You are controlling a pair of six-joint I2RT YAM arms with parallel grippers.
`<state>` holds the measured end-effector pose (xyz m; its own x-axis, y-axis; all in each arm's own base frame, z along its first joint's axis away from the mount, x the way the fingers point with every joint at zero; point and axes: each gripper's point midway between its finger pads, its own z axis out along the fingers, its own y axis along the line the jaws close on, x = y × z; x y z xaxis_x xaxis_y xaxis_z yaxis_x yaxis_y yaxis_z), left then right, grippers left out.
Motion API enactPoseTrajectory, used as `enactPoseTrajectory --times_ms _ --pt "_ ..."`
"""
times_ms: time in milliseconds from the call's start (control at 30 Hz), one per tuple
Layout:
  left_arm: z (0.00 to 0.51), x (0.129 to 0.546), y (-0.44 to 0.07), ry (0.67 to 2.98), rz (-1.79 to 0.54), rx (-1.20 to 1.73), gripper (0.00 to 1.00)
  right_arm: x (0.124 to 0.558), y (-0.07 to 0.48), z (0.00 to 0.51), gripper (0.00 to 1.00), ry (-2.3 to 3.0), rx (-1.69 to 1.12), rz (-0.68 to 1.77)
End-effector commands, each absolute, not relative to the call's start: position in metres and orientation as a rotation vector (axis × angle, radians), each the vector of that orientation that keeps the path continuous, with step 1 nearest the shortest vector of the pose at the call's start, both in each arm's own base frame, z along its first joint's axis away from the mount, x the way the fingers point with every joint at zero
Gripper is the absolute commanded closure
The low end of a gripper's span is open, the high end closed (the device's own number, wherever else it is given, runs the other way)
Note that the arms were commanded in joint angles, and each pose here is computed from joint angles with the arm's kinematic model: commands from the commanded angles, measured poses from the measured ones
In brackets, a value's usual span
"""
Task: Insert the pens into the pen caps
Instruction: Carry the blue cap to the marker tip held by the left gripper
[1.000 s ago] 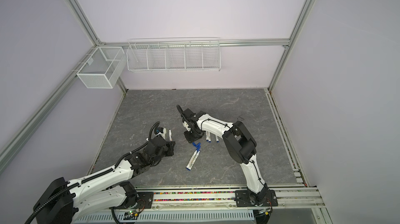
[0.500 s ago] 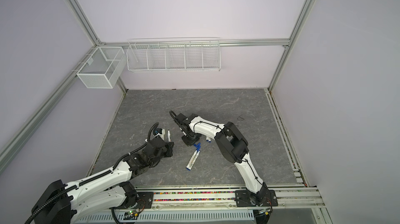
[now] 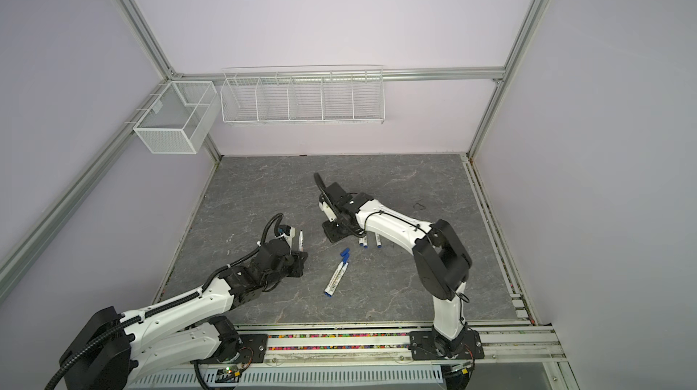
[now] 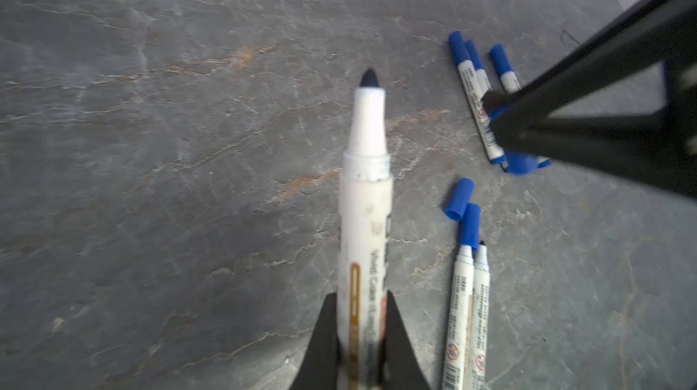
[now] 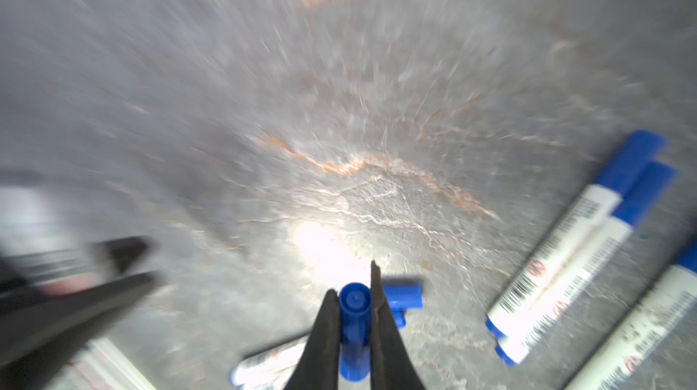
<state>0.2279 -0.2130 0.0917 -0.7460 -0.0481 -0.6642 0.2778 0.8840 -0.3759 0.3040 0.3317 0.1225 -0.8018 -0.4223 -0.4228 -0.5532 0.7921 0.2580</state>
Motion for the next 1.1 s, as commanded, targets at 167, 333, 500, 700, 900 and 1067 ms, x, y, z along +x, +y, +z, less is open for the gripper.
enactPoseTrajectory --times_ms 167,333,500,700,900,1067 --pt "0.141 0.222 -0.268 2.184 -0.931 0.386 1.00 0.312 0.327 0.204 0.85 2.338 -0.423 1.177" --pt "0.147 0.220 -0.283 2.173 -0.991 0.443 1.00 0.303 0.334 0.222 0.84 2.249 -0.441 1.314" --pt "0.151 0.219 -0.291 2.161 -1.008 0.470 1.00 0.301 0.337 0.223 0.84 2.238 -0.445 1.347" --pt "0.147 0.218 -0.297 2.170 -1.009 0.487 1.00 0.300 0.341 0.219 0.84 2.243 -0.459 1.363" --pt "0.148 0.218 -0.300 2.166 -1.009 0.498 1.00 0.298 0.343 0.212 0.84 2.266 -0.469 1.359" --pt "0.149 0.217 -0.299 2.159 -1.010 0.497 1.00 0.297 0.343 0.203 0.84 2.296 -0.482 1.318"
